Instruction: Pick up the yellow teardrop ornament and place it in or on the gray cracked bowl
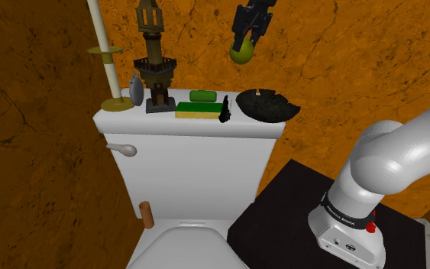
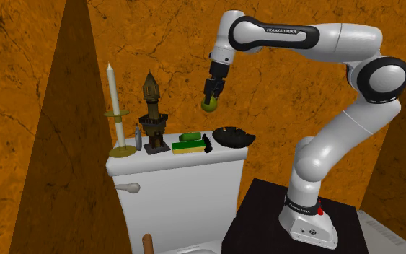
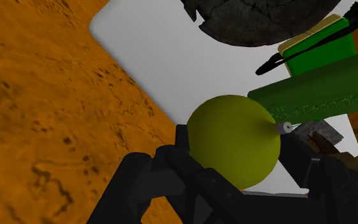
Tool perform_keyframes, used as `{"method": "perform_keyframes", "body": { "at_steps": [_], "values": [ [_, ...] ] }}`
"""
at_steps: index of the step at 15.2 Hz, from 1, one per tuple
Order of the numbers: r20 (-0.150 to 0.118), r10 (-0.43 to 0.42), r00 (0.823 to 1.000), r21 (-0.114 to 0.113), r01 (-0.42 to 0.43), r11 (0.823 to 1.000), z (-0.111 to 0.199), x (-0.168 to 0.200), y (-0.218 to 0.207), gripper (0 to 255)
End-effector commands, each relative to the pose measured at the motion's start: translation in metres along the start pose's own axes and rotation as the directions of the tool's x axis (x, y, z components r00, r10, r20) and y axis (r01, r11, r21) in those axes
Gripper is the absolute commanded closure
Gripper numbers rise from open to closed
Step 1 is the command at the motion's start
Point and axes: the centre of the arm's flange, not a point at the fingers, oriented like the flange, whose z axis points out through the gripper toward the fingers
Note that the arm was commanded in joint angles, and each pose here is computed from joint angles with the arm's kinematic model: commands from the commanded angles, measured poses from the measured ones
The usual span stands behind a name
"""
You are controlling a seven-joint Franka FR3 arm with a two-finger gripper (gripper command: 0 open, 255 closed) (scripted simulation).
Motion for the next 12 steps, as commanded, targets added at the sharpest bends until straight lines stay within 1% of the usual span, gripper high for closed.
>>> {"method": "perform_keyframes", "body": {
  "at_steps": [1,8,9,12],
  "values": [
    [0.000,0.000,1.000,0.000,0.000,1.000,-0.003,-0.024,-0.007,255],
    [0.000,0.000,1.000,0.000,0.000,1.000,-0.016,-0.111,-0.037,255],
    [0.000,0.000,1.000,0.000,0.000,1.000,-0.017,-0.118,-0.040,255],
    [0.000,0.000,1.000,0.000,0.000,1.000,-0.002,-0.121,-0.038,255]
  ]
}}
